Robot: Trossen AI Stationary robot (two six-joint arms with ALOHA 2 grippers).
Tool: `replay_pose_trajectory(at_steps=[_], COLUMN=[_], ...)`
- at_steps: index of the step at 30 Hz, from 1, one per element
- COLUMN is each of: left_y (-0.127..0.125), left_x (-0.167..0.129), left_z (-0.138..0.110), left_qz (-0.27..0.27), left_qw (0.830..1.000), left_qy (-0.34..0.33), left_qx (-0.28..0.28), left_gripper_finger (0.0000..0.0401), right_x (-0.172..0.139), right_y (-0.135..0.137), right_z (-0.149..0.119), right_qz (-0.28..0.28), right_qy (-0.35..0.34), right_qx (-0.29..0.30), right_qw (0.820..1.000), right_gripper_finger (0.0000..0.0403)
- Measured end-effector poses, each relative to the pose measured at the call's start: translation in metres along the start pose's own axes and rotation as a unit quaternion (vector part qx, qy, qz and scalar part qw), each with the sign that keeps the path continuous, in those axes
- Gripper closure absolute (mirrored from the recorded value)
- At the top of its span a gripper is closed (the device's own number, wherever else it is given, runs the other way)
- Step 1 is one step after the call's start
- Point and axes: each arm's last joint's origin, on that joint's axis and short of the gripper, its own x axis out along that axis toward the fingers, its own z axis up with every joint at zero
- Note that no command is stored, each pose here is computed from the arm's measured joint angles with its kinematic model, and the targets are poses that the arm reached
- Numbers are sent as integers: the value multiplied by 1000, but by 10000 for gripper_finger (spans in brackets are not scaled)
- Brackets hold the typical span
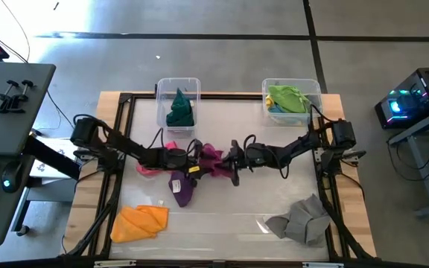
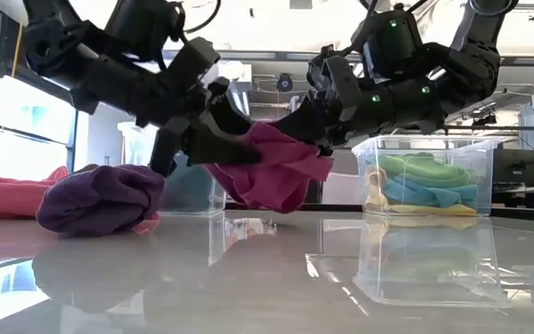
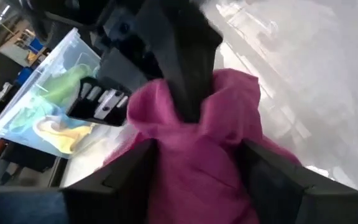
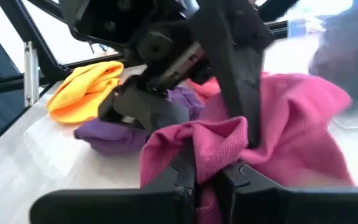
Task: Sort towels by color in basket
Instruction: Put the dark pink towel into the left transparent bin
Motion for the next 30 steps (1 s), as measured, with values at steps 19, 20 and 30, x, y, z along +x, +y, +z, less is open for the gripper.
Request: replay_pose_trajectory(at_steps=[19, 20, 30], left_y=[-9, -10, -5], left_x=[20, 19, 2], left_z=[-13, -12, 2], left_qz=[-32, -32, 14], left_qw=[999, 999, 996], left_qy=[13, 12, 69], left_qx=[-34, -41, -50], left_gripper_finger=[300, 323, 367], right_x=[0, -1, -19], right_y=[0, 0, 6], right_z=[0, 1, 32], right_qz=[-5, -8, -25], right_qy=[10, 6, -8], right_qx=[9, 12, -29], right_qw=[1000, 1000, 999], right_gripper_finger=[336, 326, 298])
